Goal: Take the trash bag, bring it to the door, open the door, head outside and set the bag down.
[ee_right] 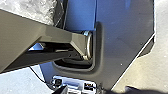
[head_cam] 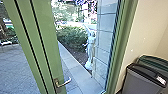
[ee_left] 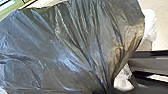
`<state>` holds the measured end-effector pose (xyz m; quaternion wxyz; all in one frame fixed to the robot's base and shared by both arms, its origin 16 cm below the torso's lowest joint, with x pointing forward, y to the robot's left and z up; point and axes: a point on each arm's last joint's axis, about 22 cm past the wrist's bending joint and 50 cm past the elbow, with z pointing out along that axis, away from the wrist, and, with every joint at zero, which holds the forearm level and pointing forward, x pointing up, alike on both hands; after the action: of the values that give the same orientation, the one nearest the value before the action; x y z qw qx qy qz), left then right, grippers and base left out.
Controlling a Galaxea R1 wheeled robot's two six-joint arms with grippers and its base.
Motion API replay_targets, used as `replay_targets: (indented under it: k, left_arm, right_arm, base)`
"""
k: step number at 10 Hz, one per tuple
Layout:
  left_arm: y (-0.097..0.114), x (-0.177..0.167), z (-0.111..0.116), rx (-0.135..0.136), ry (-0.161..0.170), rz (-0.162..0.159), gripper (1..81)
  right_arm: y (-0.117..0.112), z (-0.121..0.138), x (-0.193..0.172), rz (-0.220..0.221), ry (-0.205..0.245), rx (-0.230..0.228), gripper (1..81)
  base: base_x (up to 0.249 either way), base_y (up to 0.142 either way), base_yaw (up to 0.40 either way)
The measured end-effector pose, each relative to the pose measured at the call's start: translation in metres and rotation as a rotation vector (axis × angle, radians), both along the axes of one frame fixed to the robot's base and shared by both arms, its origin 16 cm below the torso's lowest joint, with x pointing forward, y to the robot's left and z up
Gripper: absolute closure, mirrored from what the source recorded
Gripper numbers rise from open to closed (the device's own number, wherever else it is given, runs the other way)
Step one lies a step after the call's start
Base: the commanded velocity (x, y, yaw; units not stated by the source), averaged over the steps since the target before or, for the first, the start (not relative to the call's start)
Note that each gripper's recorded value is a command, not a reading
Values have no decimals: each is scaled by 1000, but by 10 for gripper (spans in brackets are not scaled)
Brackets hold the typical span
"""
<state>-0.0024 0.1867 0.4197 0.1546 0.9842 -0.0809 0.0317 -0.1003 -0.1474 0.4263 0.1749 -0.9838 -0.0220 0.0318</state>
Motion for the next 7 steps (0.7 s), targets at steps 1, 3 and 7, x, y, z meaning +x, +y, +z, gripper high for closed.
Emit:
replay_targets:
  k: [1,3,7]
  left_arm:
    - [1,-3,0,1,4,0,811]
    - [4,-4,0,1,5,0,811]
    - [3,-12,4,-23,13,-1,811]
  right_arm:
    - [-2,0,0,1,1,-2,10]
    - [-2,0,-1,1,1,-1,10]
    - [-1,3,1,-2,-9,22,10]
  base:
    - [0,0,97]
    - [0,0,97]
    - [0,0,98]
